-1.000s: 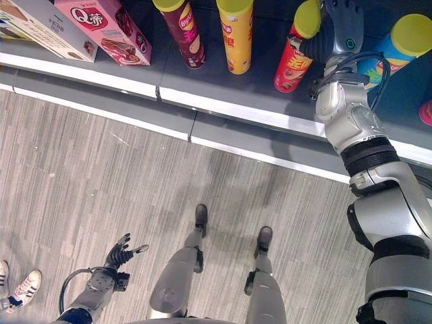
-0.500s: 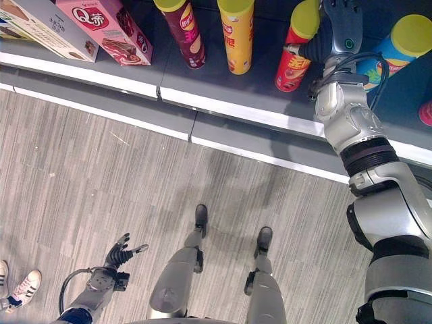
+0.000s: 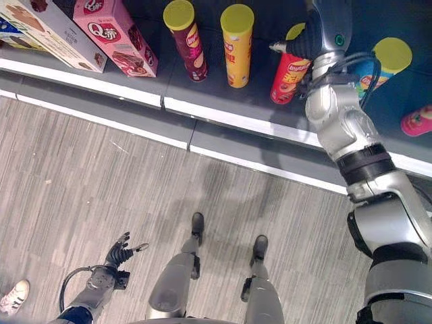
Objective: Put the goods on the table back onto the shelves and tidy them up.
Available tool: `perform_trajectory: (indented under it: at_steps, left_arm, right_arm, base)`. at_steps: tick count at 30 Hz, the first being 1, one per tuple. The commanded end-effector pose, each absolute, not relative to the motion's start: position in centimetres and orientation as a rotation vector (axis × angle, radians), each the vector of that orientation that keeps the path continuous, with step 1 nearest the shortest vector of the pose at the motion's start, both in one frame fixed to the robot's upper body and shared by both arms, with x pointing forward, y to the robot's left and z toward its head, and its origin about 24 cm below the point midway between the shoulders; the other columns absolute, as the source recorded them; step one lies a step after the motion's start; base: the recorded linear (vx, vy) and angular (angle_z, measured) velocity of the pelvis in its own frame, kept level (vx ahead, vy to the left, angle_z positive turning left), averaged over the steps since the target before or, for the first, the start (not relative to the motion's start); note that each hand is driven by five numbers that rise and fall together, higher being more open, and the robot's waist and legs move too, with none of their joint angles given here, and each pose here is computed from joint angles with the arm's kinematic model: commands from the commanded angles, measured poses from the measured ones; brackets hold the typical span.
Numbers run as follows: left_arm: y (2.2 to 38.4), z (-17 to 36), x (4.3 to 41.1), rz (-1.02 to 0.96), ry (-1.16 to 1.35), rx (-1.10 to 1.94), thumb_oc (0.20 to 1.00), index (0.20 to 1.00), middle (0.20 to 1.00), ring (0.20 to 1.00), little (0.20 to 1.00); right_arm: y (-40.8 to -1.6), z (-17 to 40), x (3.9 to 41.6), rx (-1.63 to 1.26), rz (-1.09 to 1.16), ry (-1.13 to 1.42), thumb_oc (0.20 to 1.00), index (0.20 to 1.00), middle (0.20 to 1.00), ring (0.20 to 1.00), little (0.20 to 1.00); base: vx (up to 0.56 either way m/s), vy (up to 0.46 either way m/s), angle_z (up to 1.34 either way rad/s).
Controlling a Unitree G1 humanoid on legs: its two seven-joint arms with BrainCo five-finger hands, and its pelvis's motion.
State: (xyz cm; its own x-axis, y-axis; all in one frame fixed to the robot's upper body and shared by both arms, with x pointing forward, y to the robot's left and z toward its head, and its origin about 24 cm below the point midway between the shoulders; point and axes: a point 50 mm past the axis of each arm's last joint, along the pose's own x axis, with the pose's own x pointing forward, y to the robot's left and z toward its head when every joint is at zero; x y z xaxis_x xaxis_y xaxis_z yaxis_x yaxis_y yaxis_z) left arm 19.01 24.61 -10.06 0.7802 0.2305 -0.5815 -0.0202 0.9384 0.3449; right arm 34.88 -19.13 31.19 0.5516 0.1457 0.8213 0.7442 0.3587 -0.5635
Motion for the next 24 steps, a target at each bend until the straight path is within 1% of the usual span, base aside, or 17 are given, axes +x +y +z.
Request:
perform_trajectory:
  at_steps: [1, 5, 6, 7, 11, 18, 24]
  left_arm:
    - [25.5, -10.2, 19.1, 0.116, 0.709, 0.418, 1.000, 1.000, 1.000, 1.000, 1.000]
    - [26.0, -10.5, 18.6, 0.111, 0.745, 0.445, 1.000, 1.000, 1.000, 1.000, 1.000]
    - [26.0, -10.5, 18.5, 0.110, 0.747, 0.448, 1.000, 1.000, 1.000, 1.000, 1.000]
    - [26.2, -10.6, 18.3, 0.116, 0.764, 0.450, 1.000, 1.000, 1.000, 1.000, 1.000]
    - [27.1, -10.8, 17.4, 0.134, 0.796, 0.457, 1.000, 1.000, 1.000, 1.000, 1.000]
    - [28.0, -10.3, 17.8, 0.124, 0.790, 0.486, 1.000, 1.000, 1.000, 1.000, 1.000]
    - [29.3, -9.8, 17.4, 0.152, 0.787, 0.480, 1.000, 1.000, 1.000, 1.000, 1.000]
  right_arm:
    - [-19.4, 29.3, 33.1, -1.101, -0.428, -0.987, 1.000, 1.000, 1.000, 1.000, 1.000]
    - [-19.9, 24.7, 31.8, -0.989, -0.260, -0.855, 1.000, 1.000, 1.000, 1.000, 1.000]
    - [-19.9, 24.6, 31.7, -0.987, -0.260, -0.851, 1.000, 1.000, 1.000, 1.000, 1.000]
    - [-19.9, 22.6, 31.1, -0.908, -0.183, -0.787, 1.000, 1.000, 1.000, 1.000, 1.000]
    - [-20.3, 19.5, 29.7, -0.748, -0.057, -0.678, 1.000, 1.000, 1.000, 1.000, 1.000]
    - [-22.3, 16.1, 28.2, -0.577, 0.012, -0.515, 1.000, 1.000, 1.000, 1.000, 1.000]
    - [-24.2, 14.7, 27.4, -0.471, -0.020, -0.438, 1.000, 1.000, 1.000, 1.000, 1.000]
  base:
    - [0.06, 0.053, -0.01]
    - [0.03, 0.060, -0.05]
    - [0.00, 0.105, -0.07]
    - [0.00, 0.111, -0.15]
    - [-0.05, 0.130, -0.54]
    - [-0.09, 0.132, -0.90]
    - [-0.08, 0.060, -1.26]
